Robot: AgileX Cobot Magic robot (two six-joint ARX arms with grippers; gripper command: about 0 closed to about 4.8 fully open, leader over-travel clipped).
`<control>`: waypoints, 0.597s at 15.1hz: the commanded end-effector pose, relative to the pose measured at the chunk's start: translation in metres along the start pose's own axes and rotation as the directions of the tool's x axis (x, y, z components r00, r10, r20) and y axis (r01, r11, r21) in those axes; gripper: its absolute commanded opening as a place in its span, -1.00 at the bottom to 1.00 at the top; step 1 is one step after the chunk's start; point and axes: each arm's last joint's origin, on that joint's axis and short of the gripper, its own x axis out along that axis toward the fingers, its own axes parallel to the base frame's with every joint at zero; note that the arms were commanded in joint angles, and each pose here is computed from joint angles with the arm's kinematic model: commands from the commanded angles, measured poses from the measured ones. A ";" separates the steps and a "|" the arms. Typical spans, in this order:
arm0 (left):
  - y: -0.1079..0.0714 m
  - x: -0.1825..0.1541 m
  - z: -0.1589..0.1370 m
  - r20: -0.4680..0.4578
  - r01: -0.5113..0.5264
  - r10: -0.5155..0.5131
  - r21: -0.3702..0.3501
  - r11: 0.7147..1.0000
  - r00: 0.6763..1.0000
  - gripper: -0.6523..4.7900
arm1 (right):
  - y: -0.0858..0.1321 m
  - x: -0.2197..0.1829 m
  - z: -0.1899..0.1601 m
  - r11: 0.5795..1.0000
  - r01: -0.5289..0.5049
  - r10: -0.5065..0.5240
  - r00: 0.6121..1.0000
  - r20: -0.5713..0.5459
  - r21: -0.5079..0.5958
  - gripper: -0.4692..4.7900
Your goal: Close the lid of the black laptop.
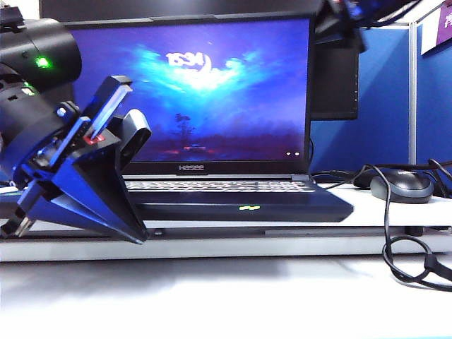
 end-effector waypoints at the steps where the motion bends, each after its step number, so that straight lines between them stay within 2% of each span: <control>1: -0.004 -0.002 0.011 0.091 0.009 -0.016 0.078 0.997 0.996 -0.77 | 0.024 0.019 -0.004 0.991 -0.135 0.135 0.989 -0.064 -0.005 -0.83; 7: -0.004 -0.002 0.012 0.095 -0.001 -0.006 0.078 0.997 0.995 -0.77 | 0.030 0.020 -0.012 0.989 -0.139 0.143 0.982 -0.125 0.041 -0.83; 9: -0.004 -0.002 0.012 0.095 -0.001 -0.006 0.079 0.997 0.995 -0.77 | 0.042 0.022 -0.014 0.985 -0.172 0.173 0.971 -0.162 0.024 -0.83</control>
